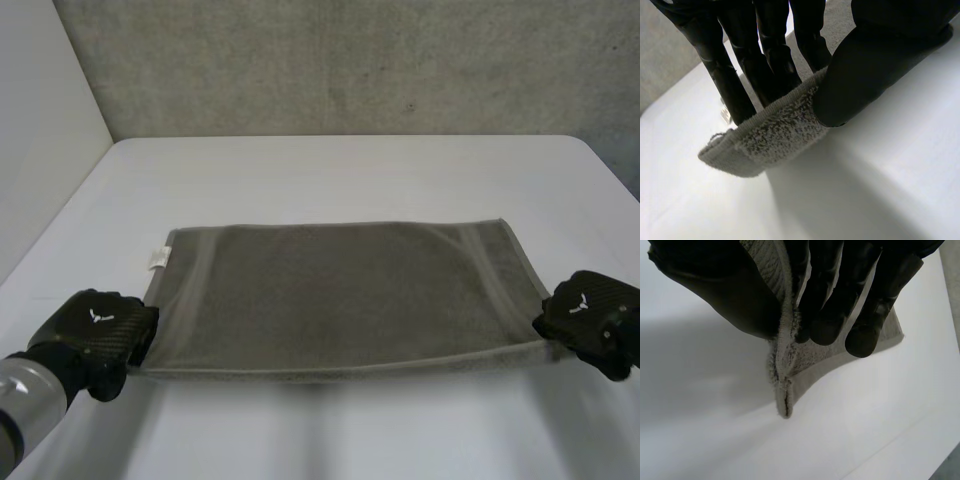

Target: Fold the towel.

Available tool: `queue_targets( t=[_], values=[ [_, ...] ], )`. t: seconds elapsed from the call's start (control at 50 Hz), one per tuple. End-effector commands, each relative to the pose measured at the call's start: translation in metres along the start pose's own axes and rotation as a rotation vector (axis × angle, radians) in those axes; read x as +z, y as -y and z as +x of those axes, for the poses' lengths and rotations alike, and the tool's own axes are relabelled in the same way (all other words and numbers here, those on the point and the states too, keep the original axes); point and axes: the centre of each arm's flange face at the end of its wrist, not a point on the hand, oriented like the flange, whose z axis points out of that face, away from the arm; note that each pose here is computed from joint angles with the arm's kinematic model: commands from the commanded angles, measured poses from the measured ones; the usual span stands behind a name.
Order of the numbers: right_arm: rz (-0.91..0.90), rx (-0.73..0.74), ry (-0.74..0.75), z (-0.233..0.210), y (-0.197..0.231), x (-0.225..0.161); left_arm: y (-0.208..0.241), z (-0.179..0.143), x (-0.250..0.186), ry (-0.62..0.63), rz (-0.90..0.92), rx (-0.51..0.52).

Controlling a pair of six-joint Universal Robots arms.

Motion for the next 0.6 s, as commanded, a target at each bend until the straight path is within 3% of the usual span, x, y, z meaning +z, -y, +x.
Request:
queue_targets(
  t=[0.02, 0.1, 0.2, 0.38, 0.48, 0.6],
  values=[
    [0.074, -0.011, 0.012, 0.007, 0.009, -0.015, 0.019, -0.013, 0.001, 0.045, 0.082, 0.086],
    [0.098, 0.009, 0.015, 0.014, 0.007, -0.001, 0.025, -0.02, 0.026, 0.05, 0.097, 0.038],
    [0.097, 0.05, -0.053, 0.037, 0.008, 0.053, 0.045, -0.02, 0.082, 0.027, 0.129, -0.023],
    [0.063, 0.014, -0.127, 0.05, 0.023, 0.12, 0.069, -0.022, 0.156, 0.101, 0.138, -0.032],
    [0.138, 0.027, -0.231, 0.064, 0.036, 0.162, 0.077, -0.027, 0.206, 0.158, 0.165, -0.029],
    [0.192, 0.02, -0.34, 0.081, 0.047, 0.191, 0.079, -0.027, 0.235, 0.185, 0.184, -0.029]
  ],
)
